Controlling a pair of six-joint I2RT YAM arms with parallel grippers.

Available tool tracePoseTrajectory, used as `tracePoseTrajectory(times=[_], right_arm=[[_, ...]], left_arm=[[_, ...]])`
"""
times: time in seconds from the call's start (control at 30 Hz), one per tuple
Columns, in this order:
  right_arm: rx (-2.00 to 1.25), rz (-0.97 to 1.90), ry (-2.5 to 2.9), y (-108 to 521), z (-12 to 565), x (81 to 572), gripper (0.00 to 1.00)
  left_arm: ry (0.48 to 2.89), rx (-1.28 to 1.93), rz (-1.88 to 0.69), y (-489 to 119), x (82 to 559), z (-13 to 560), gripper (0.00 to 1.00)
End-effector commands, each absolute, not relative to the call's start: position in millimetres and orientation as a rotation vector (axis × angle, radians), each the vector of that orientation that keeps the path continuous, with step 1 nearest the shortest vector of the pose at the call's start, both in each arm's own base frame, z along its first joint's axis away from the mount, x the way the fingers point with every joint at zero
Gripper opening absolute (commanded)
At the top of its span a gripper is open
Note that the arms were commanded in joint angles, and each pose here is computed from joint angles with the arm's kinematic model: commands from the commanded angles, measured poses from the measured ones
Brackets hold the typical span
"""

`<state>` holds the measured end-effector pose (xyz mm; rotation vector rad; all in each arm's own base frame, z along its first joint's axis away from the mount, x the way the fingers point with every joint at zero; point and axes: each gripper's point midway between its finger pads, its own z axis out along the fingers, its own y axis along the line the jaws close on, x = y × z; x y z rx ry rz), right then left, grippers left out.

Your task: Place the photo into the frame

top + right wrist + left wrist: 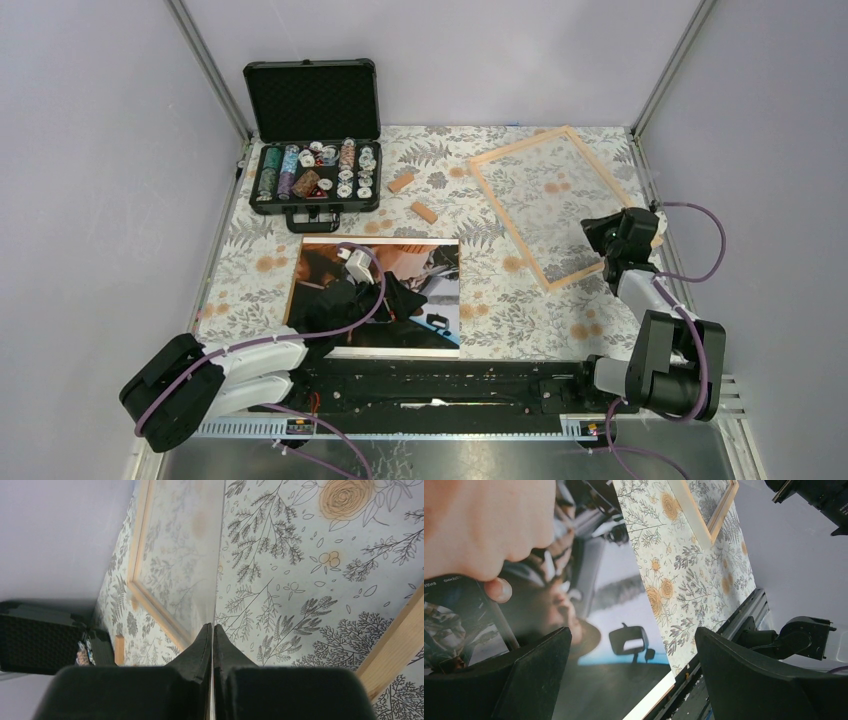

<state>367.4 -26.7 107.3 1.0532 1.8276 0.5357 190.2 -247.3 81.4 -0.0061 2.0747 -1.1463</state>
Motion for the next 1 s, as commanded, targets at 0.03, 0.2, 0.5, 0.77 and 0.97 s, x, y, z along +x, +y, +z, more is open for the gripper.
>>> tracePoseTrajectory(times=[0.03,0.2,0.5,0.77,0.97], right_arm=[[1.109,0.510,1.711,-47.4,116.5,374.8,0.00],[1.153,0.495,1.692,-52.0,108.1,372.0,0.00],[1.204,0.480,1.671,-54.4,97.6,361.6,0.00],[1.232,0.493,1.662,-51.8,88.3,353.2,0.00],[1.242,0.501,1.654,-50.5,87.5,348.9,0.00]], left_arm=[[2.029,0.016,-1.178,-252.0,191.1,89.3,0.99],[2.040,0.021,-1.173,-253.4,192.4,87.9,0.99],[2.051,0.015,-1.167,-254.1,193.7,86.1,0.99],[2.055,0.012,-1.164,-254.0,193.7,85.2,0.99],[2.057,0.010,-1.163,-254.0,194.0,84.6,0.99]])
